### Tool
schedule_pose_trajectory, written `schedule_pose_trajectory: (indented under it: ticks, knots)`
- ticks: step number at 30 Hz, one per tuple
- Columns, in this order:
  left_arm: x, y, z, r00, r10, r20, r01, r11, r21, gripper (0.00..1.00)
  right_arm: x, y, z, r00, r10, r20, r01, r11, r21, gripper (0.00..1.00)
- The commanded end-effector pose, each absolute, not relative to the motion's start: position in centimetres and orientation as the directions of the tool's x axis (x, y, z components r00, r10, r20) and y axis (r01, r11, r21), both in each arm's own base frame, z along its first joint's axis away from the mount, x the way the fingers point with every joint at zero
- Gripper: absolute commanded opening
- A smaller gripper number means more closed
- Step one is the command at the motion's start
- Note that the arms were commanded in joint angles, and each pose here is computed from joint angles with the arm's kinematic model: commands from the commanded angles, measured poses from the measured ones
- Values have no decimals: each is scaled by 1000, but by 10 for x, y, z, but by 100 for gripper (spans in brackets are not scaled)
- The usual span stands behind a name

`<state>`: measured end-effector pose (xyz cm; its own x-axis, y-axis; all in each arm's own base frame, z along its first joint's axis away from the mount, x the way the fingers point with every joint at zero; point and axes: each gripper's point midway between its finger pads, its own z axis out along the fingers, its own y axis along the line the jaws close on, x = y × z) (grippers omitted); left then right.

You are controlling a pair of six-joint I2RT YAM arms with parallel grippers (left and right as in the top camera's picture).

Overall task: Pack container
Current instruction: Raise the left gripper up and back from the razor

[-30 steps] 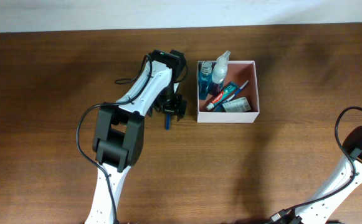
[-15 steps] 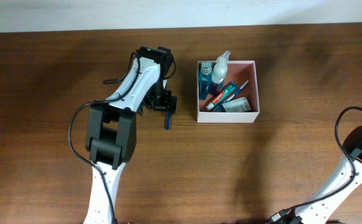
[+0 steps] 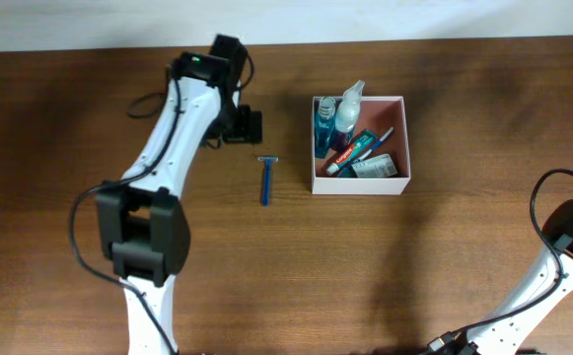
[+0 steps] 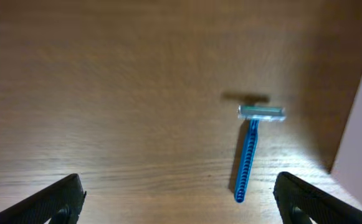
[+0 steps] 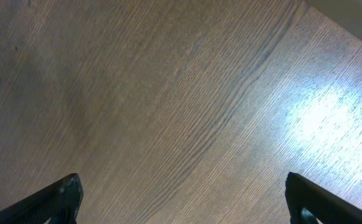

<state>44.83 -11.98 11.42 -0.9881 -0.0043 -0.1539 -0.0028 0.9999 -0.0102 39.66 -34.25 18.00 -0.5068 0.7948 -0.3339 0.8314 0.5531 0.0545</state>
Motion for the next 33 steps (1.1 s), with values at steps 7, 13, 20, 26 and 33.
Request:
schedule_pose_trajectory:
  ticks: [7, 13, 20, 26, 33]
  knots:
    - [478, -82, 171, -930, -92, -356, -94, 996, -11, 99, 397, -343, 186, -498, 793, -351, 836, 546, 48, 99]
    - [494, -85, 189, -893, -101, -439, -93, 995, -39, 99, 397, -343, 186, -498, 793, -351, 836, 546, 48, 99]
    - [496, -85, 190, -890, -102, -444, -94, 995, -41, 99, 397, -343, 186, -498, 793, -351, 836, 546, 48, 99]
    - [497, -76, 190, -884, -102, -457, -116, 993, 3, 99, 397, -343, 186, -498, 793, -351, 836, 546, 48, 99]
    - [506, -67, 196, -860, -103, -499, -144, 989, 44, 99, 397, -343, 186, -498, 793, -351, 836, 546, 48, 99]
